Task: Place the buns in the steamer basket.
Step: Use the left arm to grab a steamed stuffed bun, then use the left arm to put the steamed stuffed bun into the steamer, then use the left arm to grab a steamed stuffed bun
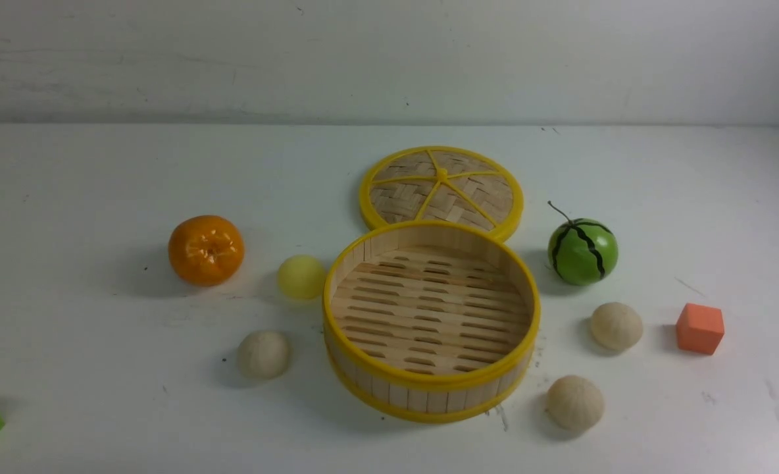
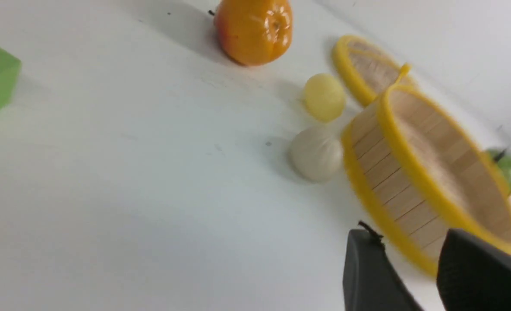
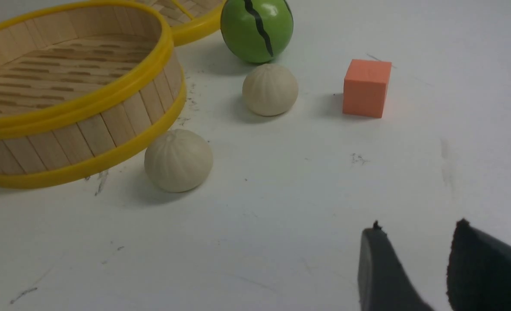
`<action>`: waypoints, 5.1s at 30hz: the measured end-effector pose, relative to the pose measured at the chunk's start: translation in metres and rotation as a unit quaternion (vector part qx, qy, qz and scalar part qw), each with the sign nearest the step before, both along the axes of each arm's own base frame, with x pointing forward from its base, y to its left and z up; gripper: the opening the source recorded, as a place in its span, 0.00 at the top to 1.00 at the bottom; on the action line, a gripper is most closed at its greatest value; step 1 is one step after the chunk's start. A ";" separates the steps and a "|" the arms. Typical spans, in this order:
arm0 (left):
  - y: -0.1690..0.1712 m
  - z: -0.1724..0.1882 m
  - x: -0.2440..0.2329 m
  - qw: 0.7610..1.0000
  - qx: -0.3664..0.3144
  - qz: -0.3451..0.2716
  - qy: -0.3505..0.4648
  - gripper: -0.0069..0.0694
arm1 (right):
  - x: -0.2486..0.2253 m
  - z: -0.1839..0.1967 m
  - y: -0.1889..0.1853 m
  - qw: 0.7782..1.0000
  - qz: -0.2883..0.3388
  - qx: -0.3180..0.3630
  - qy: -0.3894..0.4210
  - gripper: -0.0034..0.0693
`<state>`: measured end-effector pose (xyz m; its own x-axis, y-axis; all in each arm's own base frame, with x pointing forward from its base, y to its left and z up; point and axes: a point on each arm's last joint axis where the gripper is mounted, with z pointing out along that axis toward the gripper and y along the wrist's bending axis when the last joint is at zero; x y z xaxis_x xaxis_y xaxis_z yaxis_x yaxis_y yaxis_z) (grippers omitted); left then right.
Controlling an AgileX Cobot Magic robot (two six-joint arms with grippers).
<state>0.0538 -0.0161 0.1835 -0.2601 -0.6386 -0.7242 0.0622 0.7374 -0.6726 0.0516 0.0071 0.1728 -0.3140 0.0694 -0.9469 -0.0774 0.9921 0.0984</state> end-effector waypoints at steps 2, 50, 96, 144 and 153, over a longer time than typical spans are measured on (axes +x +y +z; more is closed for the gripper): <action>0.001 0.005 0.001 0.998 -0.065 0.013 -0.017 0.60 | 0.000 0.000 0.000 1.000 0.000 0.000 0.000 0.62; -0.118 0.067 0.267 0.791 0.345 -0.275 0.423 0.93 | 0.000 0.000 0.000 1.000 0.000 0.000 0.000 0.62; -0.127 0.008 0.329 0.751 0.375 -0.262 0.476 0.58 | 0.000 0.000 0.000 1.000 0.000 0.000 0.000 0.62; -0.244 0.039 0.397 0.783 0.415 -0.302 0.350 0.77 | 0.000 0.000 0.000 1.000 0.000 0.000 0.000 0.62; -0.235 0.105 0.380 0.809 0.406 -0.293 0.307 0.34 | 0.000 0.000 0.000 1.000 0.000 0.000 0.000 0.62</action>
<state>0.4341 -0.2507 0.2881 -0.8158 0.3463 -0.4631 0.3995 0.9165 -0.0184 0.0516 0.0071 0.1728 -0.3140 0.0694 -0.9469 -0.0774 0.9921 0.0984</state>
